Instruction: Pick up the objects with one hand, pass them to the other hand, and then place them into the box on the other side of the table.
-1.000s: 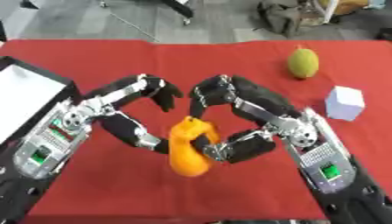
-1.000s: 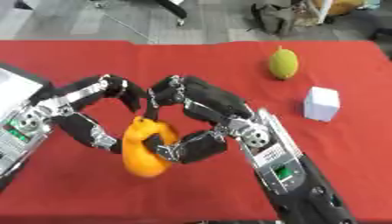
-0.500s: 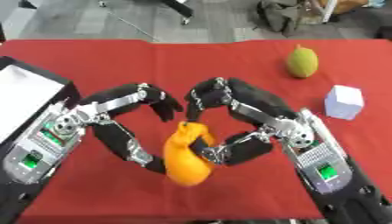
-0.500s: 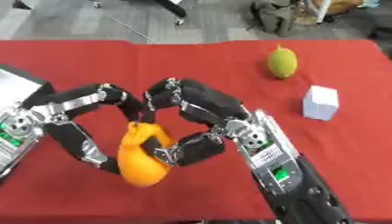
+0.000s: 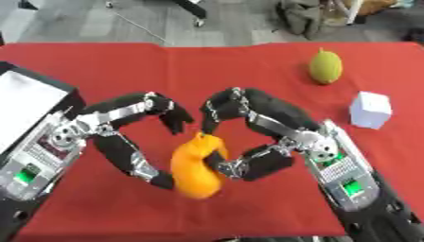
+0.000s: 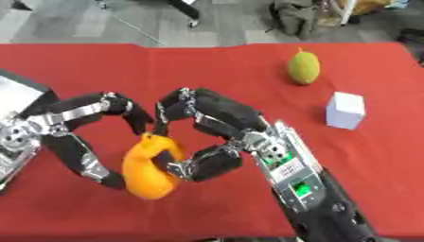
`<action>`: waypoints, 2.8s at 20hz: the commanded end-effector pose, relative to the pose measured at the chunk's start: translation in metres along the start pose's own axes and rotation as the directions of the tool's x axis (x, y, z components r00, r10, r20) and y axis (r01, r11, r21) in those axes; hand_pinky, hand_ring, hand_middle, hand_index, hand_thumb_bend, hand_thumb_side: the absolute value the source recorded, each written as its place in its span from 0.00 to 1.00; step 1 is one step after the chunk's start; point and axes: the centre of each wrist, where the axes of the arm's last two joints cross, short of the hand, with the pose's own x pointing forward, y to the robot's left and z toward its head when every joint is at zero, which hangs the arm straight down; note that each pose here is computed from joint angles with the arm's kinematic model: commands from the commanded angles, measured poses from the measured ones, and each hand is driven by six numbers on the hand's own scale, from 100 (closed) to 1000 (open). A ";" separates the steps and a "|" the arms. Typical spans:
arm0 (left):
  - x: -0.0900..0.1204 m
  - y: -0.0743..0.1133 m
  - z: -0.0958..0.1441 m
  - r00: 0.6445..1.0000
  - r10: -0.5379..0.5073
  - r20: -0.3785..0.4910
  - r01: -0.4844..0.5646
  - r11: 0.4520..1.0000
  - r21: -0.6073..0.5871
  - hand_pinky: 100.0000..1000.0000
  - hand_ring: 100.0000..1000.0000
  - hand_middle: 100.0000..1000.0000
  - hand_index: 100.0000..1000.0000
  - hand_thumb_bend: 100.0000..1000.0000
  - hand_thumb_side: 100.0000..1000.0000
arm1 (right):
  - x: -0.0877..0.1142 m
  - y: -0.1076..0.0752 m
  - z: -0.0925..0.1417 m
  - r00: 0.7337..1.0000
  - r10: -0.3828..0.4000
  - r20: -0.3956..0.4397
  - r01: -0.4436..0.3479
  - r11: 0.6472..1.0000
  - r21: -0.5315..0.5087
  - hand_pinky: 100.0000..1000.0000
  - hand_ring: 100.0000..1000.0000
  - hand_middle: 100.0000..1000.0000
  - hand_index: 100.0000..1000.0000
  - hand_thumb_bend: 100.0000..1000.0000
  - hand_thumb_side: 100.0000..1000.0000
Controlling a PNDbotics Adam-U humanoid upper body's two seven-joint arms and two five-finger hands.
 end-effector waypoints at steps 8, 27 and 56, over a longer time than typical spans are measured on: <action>0.004 0.011 0.008 0.999 -0.045 0.004 0.045 0.999 -0.026 0.70 0.58 0.55 0.77 0.81 0.37 | 0.001 -0.006 0.000 1.000 0.025 0.005 -0.025 1.000 -0.015 0.72 0.53 0.38 0.36 0.00 0.09; 0.012 0.000 -0.023 0.999 -0.043 0.021 0.044 0.998 -0.035 0.68 0.52 0.49 0.71 0.78 0.39 | 0.011 -0.008 -0.014 0.998 0.012 0.067 -0.010 0.999 -0.032 0.71 0.53 0.38 0.37 0.00 0.09; 0.000 0.008 -0.002 0.997 0.079 -0.011 -0.075 0.975 0.209 0.50 0.19 0.10 0.36 0.30 0.33 | 0.006 -0.018 0.013 0.991 0.116 -0.066 -0.108 0.987 0.115 0.79 0.69 0.70 0.80 0.21 0.46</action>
